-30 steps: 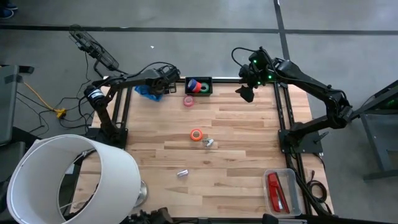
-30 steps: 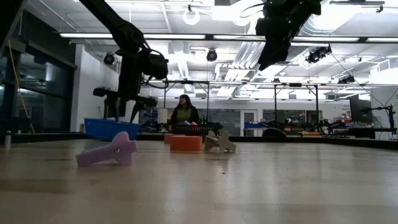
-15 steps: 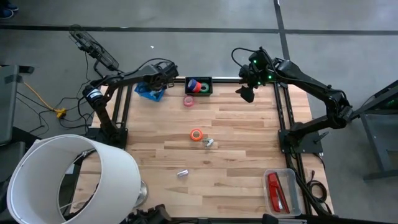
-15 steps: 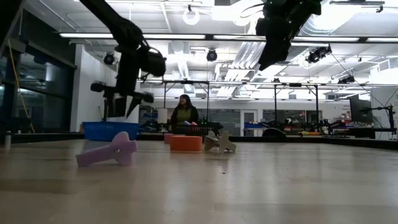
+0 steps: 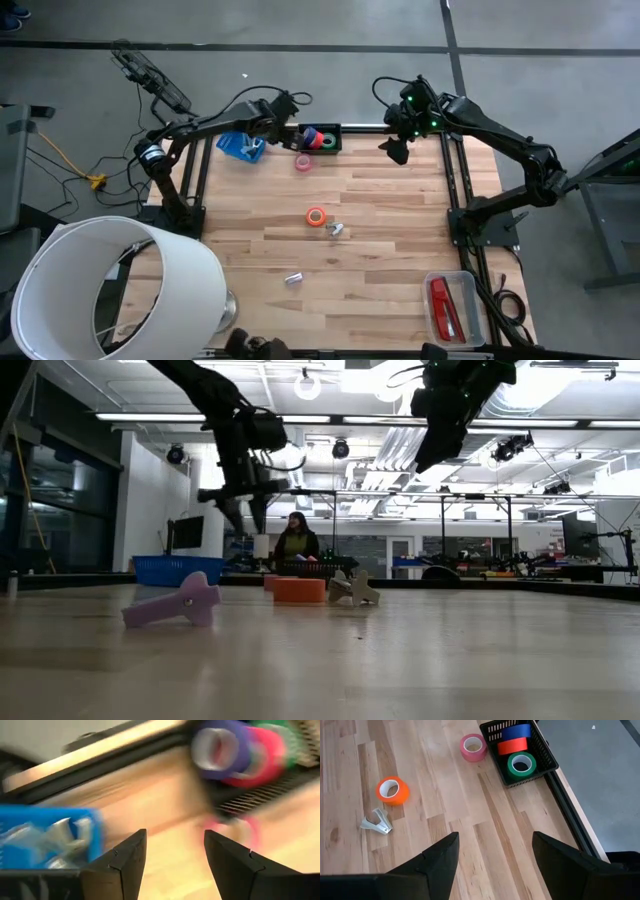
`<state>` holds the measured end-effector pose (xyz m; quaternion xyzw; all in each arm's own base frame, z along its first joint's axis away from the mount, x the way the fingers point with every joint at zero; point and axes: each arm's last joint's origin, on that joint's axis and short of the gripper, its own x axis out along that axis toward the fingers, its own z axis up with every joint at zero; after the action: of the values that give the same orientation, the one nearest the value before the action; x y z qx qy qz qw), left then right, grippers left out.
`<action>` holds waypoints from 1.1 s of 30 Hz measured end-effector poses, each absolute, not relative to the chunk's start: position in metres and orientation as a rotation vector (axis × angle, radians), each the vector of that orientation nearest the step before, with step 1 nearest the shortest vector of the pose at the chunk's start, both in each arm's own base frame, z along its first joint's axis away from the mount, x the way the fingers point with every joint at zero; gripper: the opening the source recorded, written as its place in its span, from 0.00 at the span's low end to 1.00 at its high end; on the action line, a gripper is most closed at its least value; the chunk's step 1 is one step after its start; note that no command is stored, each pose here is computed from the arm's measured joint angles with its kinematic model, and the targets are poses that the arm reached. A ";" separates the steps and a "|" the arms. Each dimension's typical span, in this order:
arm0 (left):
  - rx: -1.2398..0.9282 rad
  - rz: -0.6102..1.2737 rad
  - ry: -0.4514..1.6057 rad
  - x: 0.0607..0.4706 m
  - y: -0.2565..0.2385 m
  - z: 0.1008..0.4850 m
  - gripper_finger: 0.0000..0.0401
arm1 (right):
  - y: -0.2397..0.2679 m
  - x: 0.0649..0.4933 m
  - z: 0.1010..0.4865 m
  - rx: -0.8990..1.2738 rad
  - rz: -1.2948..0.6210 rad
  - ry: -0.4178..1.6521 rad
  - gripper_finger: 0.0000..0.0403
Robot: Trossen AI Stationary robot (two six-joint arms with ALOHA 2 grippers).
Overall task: Pick and place Stapler, Stapler remover, tape
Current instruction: Put the pink tape into the black bin
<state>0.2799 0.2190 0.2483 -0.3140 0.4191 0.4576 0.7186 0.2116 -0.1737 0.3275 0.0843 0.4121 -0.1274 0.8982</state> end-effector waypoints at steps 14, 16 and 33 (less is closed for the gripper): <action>-0.295 0.529 1.026 0.312 0.183 0.250 0.49 | -0.174 0.212 0.328 0.169 -0.263 0.851 0.60; -0.179 0.447 1.054 0.316 0.176 0.251 0.49 | -0.174 0.212 0.328 0.169 -0.262 0.851 0.60; 0.009 0.219 1.166 0.344 0.169 0.203 0.43 | -0.174 0.212 0.328 0.155 -0.257 0.850 0.60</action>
<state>0.3440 0.1692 0.2028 0.0040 0.5494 0.1033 0.8291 0.2120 -0.1740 0.3279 0.0747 0.4107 -0.1241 0.9002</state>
